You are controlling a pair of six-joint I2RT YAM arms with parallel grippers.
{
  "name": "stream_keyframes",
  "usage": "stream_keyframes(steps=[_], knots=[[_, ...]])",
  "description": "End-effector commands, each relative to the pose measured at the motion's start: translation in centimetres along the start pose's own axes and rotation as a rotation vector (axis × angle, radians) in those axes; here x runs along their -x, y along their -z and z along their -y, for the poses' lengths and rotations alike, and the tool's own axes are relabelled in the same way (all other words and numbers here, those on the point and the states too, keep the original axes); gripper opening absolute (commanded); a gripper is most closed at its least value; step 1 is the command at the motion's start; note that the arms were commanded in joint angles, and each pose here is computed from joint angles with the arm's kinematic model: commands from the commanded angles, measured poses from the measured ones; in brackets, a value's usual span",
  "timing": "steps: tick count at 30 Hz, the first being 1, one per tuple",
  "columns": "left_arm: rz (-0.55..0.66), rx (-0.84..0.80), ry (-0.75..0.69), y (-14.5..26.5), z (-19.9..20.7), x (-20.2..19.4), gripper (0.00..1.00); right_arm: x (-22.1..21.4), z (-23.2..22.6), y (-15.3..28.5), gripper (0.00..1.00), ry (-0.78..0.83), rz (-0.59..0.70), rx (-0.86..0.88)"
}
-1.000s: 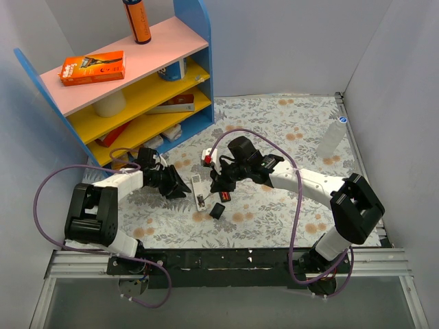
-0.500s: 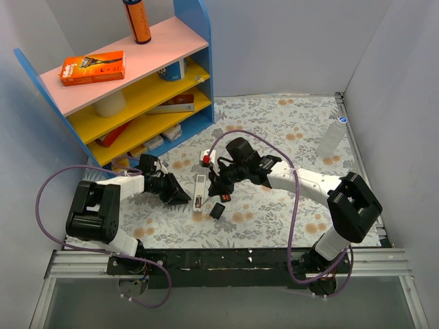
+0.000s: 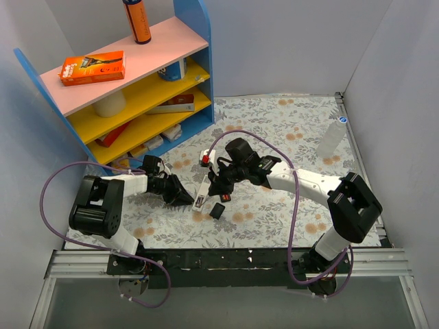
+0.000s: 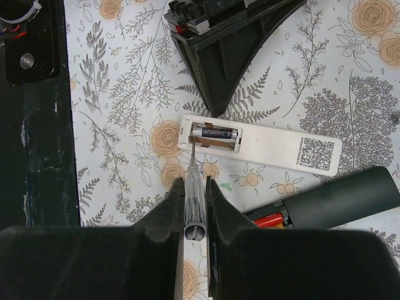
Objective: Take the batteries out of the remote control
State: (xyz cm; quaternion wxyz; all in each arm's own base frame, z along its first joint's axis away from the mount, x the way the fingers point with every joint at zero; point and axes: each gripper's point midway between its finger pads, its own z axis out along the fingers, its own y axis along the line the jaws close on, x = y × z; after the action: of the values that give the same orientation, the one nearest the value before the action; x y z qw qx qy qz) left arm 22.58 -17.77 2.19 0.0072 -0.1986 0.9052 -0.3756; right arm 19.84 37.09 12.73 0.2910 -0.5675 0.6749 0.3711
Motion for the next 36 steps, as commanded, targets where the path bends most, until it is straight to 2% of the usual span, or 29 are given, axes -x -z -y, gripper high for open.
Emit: stream_keyframes(steps=[1, 14, 25, 36], knots=[[-0.001, 0.018, -0.006, -0.4, -0.4, -0.3, 0.19, 1.6, 1.2, 0.9, 0.01, 0.049, 0.036, -0.086], [0.039, 0.078, 0.031, -0.1, -1.6, -0.3, 0.15, 0.9, 2.6, 1.2, 0.01, 0.054, -0.006, -0.167], [0.037, 0.077, 0.051, -0.2, -1.4, -1.3, 0.14, 2.9, 2.9, 2.7, 0.01, 0.047, 0.043, -0.220], [0.055, 0.091, 0.049, -0.6, -0.9, -0.8, 0.15, 1.8, 1.0, 2.2, 0.01, 0.018, 0.086, -0.135]])
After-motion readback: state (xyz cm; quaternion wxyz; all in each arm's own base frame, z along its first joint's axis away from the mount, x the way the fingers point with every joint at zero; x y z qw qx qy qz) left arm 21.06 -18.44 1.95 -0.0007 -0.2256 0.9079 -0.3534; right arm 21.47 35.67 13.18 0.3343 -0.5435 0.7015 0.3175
